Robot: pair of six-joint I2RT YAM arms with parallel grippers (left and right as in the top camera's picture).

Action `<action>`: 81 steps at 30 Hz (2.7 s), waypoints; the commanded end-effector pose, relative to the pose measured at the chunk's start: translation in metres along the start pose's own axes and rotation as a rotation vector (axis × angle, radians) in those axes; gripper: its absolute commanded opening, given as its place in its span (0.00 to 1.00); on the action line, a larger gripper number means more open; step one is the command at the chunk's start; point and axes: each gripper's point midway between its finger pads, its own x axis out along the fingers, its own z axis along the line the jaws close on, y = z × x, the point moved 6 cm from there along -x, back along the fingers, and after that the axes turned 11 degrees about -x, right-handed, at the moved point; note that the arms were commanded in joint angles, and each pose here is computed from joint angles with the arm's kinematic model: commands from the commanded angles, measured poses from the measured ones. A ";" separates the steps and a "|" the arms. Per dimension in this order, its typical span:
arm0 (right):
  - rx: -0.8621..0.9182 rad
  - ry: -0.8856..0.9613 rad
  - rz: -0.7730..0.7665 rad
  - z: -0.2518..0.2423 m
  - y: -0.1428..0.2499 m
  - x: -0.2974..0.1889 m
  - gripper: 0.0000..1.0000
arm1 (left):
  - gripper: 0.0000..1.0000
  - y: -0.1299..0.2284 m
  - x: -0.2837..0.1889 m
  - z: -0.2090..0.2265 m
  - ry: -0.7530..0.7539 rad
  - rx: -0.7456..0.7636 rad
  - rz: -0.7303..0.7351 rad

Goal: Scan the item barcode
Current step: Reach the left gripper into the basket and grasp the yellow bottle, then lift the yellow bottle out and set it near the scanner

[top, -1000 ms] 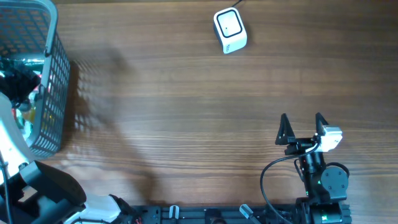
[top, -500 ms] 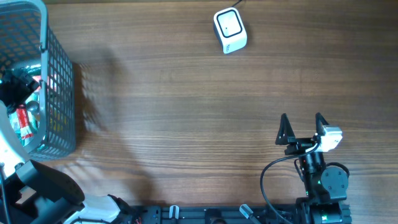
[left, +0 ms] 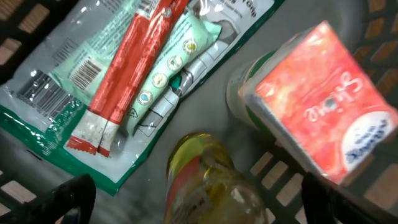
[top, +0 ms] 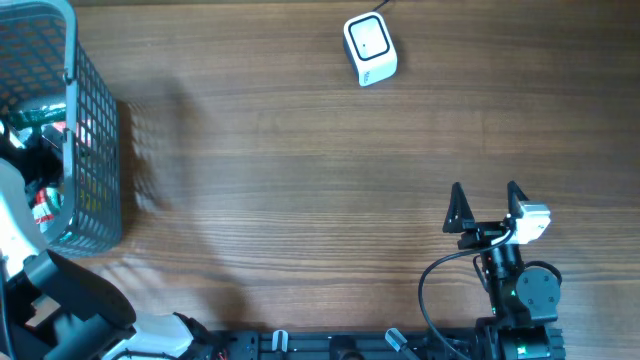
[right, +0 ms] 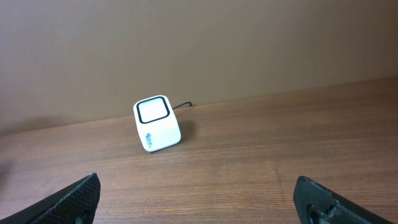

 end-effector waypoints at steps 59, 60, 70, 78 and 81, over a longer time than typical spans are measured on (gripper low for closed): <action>-0.008 -0.010 -0.006 0.001 -0.001 0.000 1.00 | 0.22 -0.064 -0.171 -0.033 0.371 -0.154 -0.448; -0.007 -0.010 -0.006 0.001 -0.001 0.000 1.00 | 0.21 -0.063 -0.181 -0.036 0.411 -0.163 -0.458; -0.008 -0.010 -0.006 0.001 -0.001 0.000 1.00 | 0.20 -0.028 -0.274 -0.079 0.706 -0.018 -0.624; -0.007 -0.009 -0.006 0.001 -0.001 0.000 1.00 | 0.20 0.028 -0.326 -0.109 0.856 0.135 -0.674; -0.007 -0.010 -0.006 0.001 -0.001 0.000 1.00 | 0.20 0.054 -0.330 -0.123 0.899 0.197 -0.607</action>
